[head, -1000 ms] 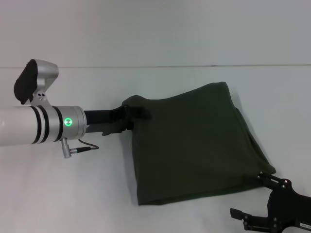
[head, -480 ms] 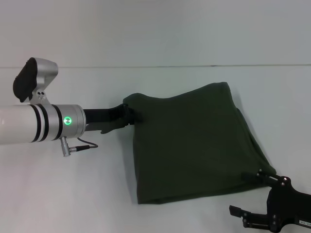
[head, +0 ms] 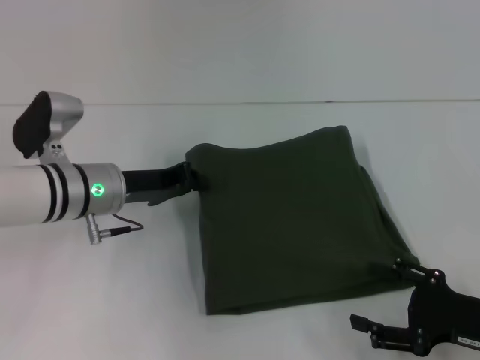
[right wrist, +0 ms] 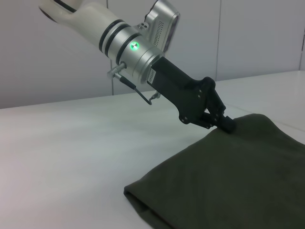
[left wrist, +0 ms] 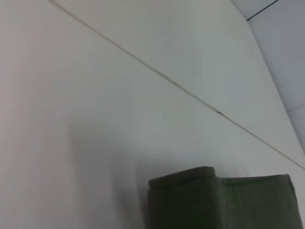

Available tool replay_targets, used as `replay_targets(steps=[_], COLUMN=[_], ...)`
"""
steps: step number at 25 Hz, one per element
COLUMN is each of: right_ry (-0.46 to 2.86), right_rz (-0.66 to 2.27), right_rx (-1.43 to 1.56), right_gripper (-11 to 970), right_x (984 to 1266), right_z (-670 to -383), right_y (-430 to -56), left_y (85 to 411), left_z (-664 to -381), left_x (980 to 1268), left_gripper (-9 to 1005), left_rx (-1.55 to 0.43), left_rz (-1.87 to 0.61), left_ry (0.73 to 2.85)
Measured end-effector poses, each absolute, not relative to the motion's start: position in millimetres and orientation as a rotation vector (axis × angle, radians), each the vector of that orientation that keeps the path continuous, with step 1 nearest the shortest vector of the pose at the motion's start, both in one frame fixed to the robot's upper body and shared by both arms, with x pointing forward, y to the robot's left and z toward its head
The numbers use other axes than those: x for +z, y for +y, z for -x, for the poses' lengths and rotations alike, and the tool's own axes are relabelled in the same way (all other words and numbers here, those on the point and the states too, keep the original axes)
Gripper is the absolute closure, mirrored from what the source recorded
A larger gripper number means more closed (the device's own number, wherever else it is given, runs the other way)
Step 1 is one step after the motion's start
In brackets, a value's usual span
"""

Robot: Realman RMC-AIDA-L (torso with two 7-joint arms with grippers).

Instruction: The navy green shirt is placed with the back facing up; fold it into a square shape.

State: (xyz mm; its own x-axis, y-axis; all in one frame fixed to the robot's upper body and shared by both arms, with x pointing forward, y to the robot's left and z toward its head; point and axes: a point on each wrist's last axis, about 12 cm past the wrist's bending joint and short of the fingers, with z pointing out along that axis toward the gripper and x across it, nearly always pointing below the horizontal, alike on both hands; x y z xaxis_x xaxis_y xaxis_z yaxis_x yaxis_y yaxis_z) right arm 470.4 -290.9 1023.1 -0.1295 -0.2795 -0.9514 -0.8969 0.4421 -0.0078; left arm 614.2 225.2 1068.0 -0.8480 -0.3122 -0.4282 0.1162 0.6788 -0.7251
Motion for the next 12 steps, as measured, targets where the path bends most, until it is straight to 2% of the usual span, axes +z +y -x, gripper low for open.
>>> replay_targets(steps=[6,12], right_ry=[1.653,1.645], right_rz=[1.037,1.04], right_rx=[0.752,0.762], right_gripper=[45,44], right_x=[1023,1024], right_z=[-472,-475], right_y=[-289,-285], left_y=[234,239], left_z=[-621,-629], left_x=[1071,1075], left_gripper=[993,967], left_rx=[-1.002,-0.927], left_rz=[0.142,0.135], left_ry=[2.34,2.303])
